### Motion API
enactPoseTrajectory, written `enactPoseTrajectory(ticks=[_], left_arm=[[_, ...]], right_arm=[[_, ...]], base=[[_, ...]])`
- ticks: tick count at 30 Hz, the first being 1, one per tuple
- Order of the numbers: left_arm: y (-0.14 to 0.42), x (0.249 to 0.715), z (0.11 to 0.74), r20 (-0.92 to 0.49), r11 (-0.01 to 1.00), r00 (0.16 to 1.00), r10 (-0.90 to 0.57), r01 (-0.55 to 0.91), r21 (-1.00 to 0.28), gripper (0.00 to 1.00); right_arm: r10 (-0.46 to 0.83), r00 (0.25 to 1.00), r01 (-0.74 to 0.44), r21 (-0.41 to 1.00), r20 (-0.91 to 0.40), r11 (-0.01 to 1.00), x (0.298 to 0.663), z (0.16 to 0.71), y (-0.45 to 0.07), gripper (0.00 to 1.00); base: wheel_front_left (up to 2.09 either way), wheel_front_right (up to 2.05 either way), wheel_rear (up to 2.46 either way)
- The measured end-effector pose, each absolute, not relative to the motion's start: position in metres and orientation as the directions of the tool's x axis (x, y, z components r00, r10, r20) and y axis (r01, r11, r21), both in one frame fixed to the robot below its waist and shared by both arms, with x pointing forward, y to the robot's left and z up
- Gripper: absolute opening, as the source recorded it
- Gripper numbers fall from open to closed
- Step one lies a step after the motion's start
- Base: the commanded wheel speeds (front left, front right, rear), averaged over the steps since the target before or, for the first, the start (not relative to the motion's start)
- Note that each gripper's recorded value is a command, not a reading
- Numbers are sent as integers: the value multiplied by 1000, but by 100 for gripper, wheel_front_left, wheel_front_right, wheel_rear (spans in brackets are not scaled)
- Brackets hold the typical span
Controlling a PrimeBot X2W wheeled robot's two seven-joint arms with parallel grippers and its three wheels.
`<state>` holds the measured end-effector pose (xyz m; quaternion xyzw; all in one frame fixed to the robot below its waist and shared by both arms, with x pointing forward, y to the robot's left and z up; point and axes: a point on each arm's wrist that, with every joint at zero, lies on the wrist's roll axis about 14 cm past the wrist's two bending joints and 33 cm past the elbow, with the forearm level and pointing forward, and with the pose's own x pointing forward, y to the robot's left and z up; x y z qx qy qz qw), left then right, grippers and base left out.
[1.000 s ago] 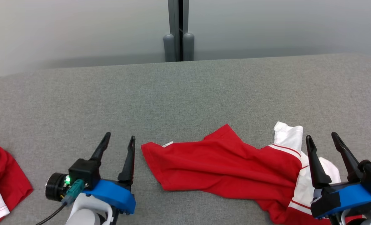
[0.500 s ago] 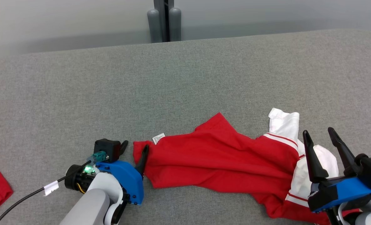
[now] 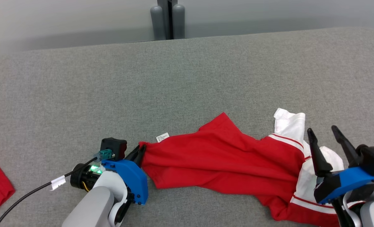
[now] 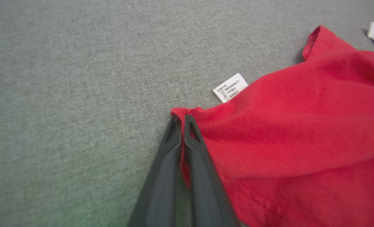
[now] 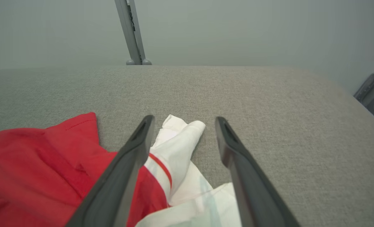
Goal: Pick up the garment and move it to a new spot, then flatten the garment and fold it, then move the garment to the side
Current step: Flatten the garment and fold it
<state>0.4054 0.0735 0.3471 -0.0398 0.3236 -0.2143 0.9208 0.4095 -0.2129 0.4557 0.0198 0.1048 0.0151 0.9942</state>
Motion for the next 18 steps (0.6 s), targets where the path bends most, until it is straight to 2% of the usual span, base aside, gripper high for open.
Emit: enactPoseTrajectory(ticks=[5, 9, 18], left_arm=[[77, 408, 346, -566, 909, 713, -414, 357, -214, 0], [79, 412, 344, -558, 911, 721, -410, 352, -215, 0], [82, 419, 341, -540, 914, 738, -404, 341, -219, 0]], right_arm=[[43, 967, -40, 17, -253, 999, 433, 444, -224, 100], [90, 946, -95, -4, -313, 995, 457, 430, -218, 100], [180, 812, -241, -39, -555, 970, 486, 386, -195, 100]], base=[[0, 0, 0], [0, 0, 0], [0, 0, 0]])
